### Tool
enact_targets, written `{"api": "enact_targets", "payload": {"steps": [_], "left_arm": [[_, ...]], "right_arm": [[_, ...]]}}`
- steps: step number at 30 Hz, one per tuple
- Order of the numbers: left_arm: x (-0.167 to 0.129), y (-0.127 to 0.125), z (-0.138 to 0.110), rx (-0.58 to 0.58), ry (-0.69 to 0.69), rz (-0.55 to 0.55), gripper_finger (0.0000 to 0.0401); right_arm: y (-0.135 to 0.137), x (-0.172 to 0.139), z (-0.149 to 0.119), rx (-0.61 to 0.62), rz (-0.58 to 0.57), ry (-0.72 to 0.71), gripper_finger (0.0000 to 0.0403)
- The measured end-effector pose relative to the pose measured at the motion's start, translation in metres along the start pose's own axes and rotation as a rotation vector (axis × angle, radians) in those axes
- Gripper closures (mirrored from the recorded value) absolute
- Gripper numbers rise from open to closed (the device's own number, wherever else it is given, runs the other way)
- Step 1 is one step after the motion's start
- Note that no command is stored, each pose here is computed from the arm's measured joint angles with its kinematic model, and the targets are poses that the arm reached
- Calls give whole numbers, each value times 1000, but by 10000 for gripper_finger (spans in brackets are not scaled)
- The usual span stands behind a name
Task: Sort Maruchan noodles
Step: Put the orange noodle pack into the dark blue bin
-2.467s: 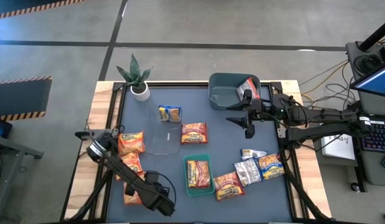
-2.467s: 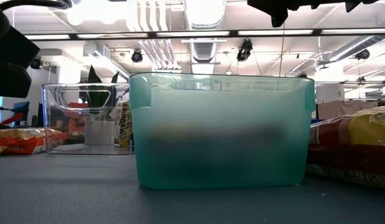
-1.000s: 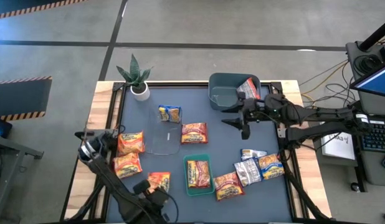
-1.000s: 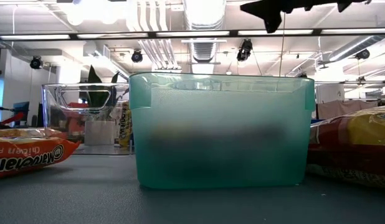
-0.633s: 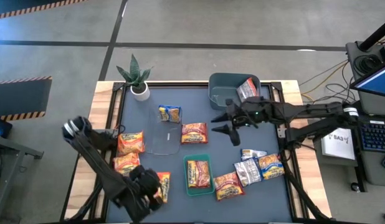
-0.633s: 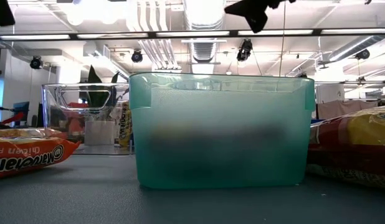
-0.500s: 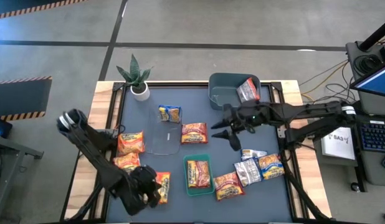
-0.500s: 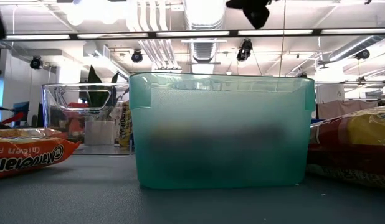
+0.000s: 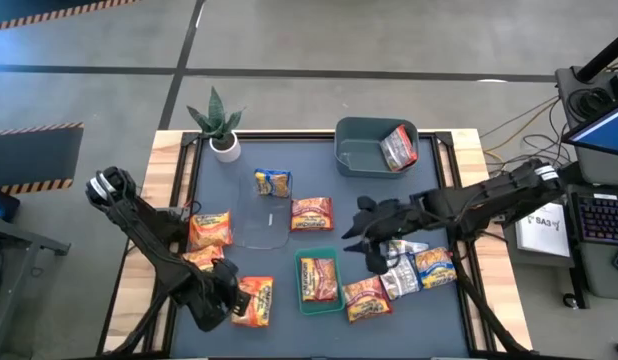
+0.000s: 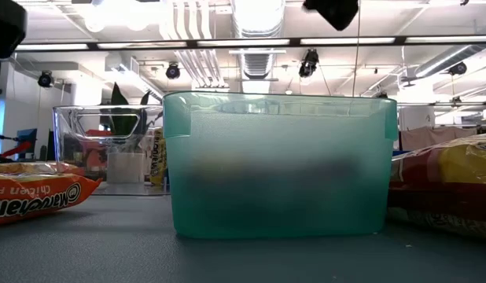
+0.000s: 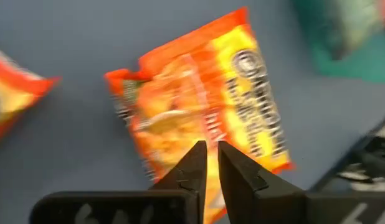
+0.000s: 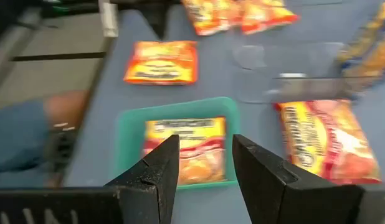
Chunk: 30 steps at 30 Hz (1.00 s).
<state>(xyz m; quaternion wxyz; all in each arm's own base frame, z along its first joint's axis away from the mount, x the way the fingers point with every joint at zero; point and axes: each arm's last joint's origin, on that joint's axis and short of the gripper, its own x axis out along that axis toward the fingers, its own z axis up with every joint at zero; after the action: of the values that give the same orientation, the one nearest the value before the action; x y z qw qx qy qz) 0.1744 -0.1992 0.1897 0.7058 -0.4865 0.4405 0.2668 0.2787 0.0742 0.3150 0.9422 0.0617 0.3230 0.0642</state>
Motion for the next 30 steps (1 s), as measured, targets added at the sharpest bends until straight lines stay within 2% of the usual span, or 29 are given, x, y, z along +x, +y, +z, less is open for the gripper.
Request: {"api": "enact_targets", "payload": {"steps": [3, 8, 13, 18, 20, 25, 30], "left_arm": [[-4, 7, 1, 45, -2, 88, 353], [-4, 15, 6, 88, -40, 173, 301], [-1, 14, 5, 124, -59, 167, 257], [-3, 11, -9, 135, -13, 83, 228], [-5, 12, -15, 148, -3, 58, 225], [-10, 18, -26, 159, -73, 1, 223], [-3, 32, -28, 135, -87, 9, 223]], "right_arm": [[8, 16, -3, -26, -69, 19, 266], [21, 51, 0, -67, -62, 15, 266], [31, 87, 11, -111, -57, 13, 269], [43, 124, 25, -178, -53, 17, 295], [46, 138, 29, -195, -57, 16, 312], [53, 169, 32, -228, -92, 13, 359], [60, 196, 32, -253, -156, 10, 392]]}}
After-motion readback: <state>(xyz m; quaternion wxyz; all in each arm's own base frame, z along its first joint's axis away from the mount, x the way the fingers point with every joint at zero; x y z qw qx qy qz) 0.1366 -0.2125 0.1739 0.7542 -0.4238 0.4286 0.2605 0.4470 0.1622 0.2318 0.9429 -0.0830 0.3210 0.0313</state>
